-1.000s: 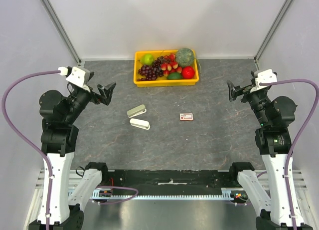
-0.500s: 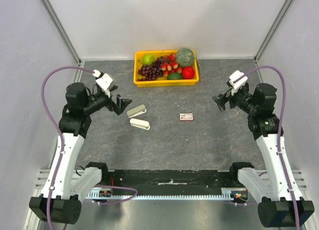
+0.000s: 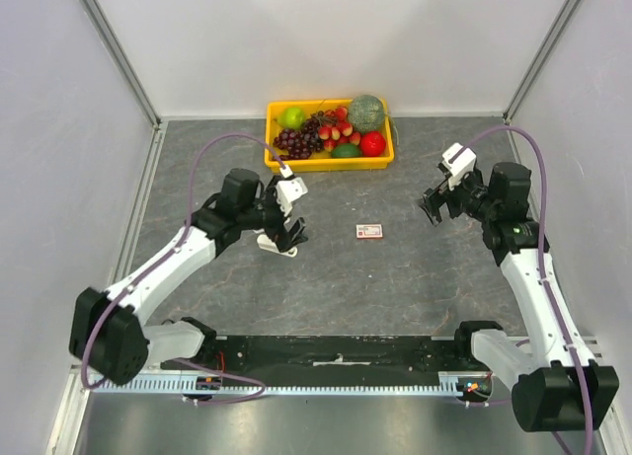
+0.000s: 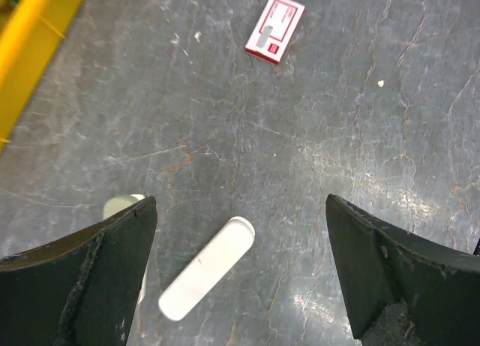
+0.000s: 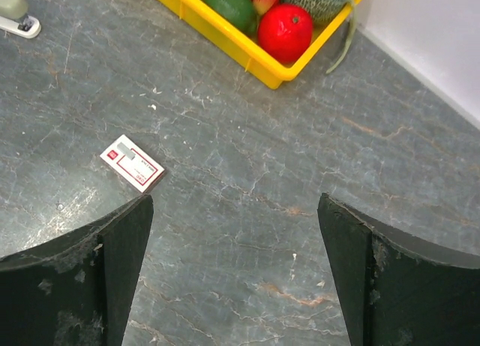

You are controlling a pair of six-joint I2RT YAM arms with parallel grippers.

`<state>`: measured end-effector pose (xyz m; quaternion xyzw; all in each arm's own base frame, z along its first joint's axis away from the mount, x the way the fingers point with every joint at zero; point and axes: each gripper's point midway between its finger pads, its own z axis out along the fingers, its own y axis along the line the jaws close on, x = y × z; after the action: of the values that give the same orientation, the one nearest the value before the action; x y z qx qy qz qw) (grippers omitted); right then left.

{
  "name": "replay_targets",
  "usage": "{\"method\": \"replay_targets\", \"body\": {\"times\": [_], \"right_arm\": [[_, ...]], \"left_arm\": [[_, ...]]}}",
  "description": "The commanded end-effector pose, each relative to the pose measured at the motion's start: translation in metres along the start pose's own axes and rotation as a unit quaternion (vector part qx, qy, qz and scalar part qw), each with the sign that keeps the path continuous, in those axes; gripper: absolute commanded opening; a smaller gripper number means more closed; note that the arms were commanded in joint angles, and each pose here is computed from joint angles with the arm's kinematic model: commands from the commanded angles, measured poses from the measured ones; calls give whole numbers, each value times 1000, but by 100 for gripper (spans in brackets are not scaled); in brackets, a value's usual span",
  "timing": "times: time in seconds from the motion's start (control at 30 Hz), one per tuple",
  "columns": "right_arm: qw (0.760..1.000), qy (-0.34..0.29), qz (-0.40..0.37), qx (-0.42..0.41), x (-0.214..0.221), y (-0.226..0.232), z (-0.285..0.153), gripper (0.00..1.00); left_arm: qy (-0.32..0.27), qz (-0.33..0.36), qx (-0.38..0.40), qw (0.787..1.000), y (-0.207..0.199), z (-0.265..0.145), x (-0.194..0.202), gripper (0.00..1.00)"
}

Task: Load the staples into the stapler
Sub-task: Open the staple box at the center of the board.

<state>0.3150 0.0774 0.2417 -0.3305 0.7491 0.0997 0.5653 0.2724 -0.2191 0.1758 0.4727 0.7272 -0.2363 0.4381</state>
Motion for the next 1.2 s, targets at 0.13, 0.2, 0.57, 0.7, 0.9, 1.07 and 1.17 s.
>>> {"method": "replay_targets", "body": {"times": [0.13,0.2,0.57,0.7,0.9,1.07,1.17], "right_arm": [[997,14,61,-35,17,4,26,98],[996,22,71,-46,23,5,33,98],[963,-12,-193,-187,58,36,62,98],[946,19,-187,-264,70,40,88,98],[904,64,-184,-381,89,69,124,98],[893,85,-209,-390,104,93,151,98],[893,83,-206,-392,103,99,153,98]], "left_arm": [[-22,-104,32,994,5,45,-23,100],[-28,-147,44,988,2,54,-25,100],[-24,-330,119,936,-5,120,-17,100],[-27,-378,120,917,0,145,-11,100],[-49,-429,133,892,7,163,-22,100],[-57,-454,136,879,7,166,-20,100],[-63,-463,135,874,8,166,-17,100]]}}
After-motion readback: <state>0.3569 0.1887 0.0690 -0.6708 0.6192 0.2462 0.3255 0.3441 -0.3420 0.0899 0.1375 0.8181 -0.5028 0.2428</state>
